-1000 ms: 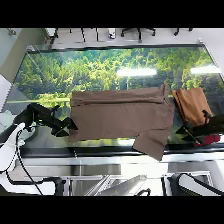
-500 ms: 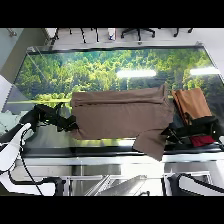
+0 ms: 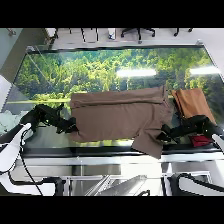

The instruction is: Fold the shirts.

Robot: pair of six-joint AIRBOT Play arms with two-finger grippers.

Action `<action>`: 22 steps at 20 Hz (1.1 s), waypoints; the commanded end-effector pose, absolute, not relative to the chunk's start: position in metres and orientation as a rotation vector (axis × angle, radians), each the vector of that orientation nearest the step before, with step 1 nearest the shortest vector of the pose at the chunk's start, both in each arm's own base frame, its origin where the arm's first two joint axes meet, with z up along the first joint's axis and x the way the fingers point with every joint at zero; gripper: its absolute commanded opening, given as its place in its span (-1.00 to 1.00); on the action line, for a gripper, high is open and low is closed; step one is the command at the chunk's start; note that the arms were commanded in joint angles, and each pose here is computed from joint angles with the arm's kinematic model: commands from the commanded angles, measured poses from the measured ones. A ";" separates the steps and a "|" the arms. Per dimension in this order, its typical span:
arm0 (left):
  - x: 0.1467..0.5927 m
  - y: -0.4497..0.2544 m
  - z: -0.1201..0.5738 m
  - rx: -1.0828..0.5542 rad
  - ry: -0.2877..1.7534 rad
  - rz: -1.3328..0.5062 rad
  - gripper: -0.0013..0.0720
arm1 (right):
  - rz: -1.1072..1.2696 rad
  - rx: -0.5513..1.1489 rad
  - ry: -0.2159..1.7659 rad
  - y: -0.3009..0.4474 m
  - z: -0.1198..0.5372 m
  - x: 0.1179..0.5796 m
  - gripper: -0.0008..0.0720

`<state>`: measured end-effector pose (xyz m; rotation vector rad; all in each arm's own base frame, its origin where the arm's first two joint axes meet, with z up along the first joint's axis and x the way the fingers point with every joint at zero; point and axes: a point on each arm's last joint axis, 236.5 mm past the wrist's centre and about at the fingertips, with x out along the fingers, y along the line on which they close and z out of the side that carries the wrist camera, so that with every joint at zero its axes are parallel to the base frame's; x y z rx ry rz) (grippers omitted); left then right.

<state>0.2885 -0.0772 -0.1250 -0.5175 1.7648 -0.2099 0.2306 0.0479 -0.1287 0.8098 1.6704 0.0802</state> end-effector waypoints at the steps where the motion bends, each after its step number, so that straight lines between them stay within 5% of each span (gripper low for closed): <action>1: 0.265 -0.031 -0.123 -0.411 1.809 -0.043 -0.91 | -0.112 0.624 1.760 0.005 -0.130 0.196 -0.90; 7: 0.266 0.007 -0.096 -0.472 1.689 0.051 -0.91 | -0.135 0.589 1.642 0.004 -0.093 0.200 -0.90; 15: 0.348 0.003 -0.040 -0.373 1.478 -0.007 -0.91 | 0.129 0.583 1.198 0.046 -0.015 0.357 -0.90; 22: 0.418 0.006 -0.044 -0.400 1.466 -0.020 -0.91 | 0.146 0.549 1.174 0.046 -0.037 0.457 -0.90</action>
